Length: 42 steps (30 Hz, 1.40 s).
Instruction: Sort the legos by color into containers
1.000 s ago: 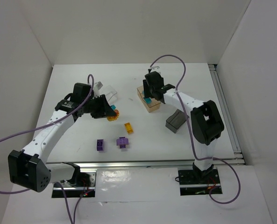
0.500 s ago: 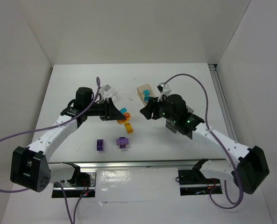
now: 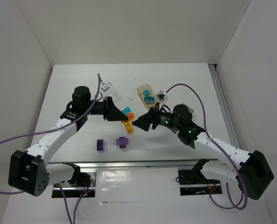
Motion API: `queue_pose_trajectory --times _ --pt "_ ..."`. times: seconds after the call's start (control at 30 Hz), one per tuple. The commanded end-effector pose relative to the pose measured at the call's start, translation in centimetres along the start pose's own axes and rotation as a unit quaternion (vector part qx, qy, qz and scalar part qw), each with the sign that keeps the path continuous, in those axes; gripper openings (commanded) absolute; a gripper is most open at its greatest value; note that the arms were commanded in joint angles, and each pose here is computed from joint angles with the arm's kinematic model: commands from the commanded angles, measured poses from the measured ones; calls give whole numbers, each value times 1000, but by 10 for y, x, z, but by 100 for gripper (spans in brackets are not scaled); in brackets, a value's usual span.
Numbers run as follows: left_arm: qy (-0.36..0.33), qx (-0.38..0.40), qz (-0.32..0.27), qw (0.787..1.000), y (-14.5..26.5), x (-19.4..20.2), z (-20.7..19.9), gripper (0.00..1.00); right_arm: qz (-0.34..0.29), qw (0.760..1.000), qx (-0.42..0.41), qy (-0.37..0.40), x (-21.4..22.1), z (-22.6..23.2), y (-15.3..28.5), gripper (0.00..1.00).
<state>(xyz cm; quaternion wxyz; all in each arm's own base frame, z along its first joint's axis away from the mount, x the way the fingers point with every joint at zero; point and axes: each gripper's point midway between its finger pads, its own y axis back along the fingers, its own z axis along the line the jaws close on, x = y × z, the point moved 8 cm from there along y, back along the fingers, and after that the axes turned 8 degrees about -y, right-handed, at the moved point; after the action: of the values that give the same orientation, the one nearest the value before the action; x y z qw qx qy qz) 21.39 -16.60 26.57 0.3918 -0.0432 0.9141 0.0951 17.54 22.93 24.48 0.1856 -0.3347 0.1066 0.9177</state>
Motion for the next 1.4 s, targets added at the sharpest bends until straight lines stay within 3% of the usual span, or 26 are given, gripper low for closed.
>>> queue_pose_trajectory --times 0.0,0.27,0.7,1.1,1.27,1.37 --pt "-59 46 -3 997 1 -13 -14 0 -18 997 -77 7 -12 20 2 82" --pt "-78 61 6 995 1 -10 -18 0 11 992 -121 -26 -9 11 1 82" --pt "-69 62 15 996 -3 -4 -15 0 38 987 -156 -13 -13 17 -6 67" --pt "-67 56 25 996 -9 2 -10 0 36 984 -174 -9 -16 21 -12 61" --pt "-53 51 35 997 -11 6 -4 0 40 982 -185 -6 -16 20 -15 48" --pt "-48 45 37 997 -13 6 0 0 44 983 -180 -12 -12 16 -15 31"
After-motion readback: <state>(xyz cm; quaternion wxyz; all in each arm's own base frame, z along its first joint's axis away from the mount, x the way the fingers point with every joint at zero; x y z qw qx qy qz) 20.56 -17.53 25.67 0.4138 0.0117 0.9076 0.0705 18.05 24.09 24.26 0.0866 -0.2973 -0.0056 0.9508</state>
